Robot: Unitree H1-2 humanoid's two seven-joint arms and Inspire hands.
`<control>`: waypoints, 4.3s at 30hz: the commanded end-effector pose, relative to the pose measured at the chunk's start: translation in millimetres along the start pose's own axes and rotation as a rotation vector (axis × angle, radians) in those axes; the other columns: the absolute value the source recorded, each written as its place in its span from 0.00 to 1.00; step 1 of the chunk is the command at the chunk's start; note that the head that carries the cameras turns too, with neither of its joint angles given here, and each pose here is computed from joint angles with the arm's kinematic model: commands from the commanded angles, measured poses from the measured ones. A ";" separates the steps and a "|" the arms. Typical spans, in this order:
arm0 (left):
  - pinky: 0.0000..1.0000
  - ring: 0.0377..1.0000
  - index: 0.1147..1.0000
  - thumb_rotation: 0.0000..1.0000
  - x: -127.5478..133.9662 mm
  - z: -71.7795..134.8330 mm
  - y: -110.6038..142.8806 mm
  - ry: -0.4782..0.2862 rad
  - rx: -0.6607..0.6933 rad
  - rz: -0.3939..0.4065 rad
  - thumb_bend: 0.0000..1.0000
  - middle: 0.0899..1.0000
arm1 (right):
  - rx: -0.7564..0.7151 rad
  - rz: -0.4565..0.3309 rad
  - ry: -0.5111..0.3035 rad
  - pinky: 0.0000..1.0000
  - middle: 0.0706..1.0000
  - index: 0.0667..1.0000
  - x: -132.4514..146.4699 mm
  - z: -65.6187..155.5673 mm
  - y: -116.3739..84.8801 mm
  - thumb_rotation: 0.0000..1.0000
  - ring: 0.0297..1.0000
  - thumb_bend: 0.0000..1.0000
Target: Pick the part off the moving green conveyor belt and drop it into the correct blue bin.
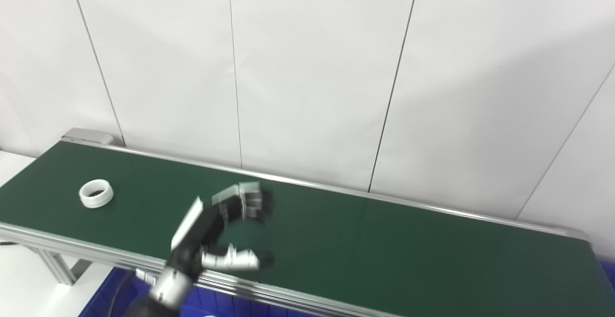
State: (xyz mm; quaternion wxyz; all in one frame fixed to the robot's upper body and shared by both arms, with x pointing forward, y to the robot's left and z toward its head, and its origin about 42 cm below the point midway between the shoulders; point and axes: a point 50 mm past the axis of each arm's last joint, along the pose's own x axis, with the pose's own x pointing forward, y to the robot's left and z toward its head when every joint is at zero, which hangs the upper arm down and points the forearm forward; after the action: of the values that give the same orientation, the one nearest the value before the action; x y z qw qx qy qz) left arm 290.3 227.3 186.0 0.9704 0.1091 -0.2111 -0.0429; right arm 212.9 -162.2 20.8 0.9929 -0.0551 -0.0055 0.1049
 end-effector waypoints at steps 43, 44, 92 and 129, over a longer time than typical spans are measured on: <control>0.75 0.83 0.83 0.09 118.7 -41.5 37.0 0.304 0.813 -0.323 0.92 0.86 | 0.017 -0.016 -0.099 0.74 0.85 1.00 10.5 11.9 -9.6 1.00 0.82 0.44; 0.74 0.83 0.83 0.09 118.7 -41.4 37.0 0.304 0.813 -0.324 0.92 0.86 | 0.014 -0.016 -0.098 0.74 0.85 1.00 10.6 12.1 -9.9 1.00 0.82 0.44; 0.93 0.89 0.81 0.03 141.7 -61.9 44.6 0.506 1.104 -0.594 0.96 0.89 | 0.013 -0.022 -0.096 0.76 0.85 0.99 9.5 16.3 -18.9 1.00 0.82 0.44; 0.90 0.87 0.80 0.00 134.3 -76.3 55.7 0.497 1.170 -0.605 0.92 0.88 | 0.019 -0.018 -0.089 0.75 0.85 0.98 7.8 15.5 -19.5 1.00 0.82 0.46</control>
State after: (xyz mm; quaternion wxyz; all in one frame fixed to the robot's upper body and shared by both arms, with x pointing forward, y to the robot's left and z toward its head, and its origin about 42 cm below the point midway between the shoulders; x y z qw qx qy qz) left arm 435.9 273.3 156.4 0.7221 0.6582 0.1035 -0.1860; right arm 219.6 -178.1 26.5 0.9941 -0.0448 -0.0197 0.0964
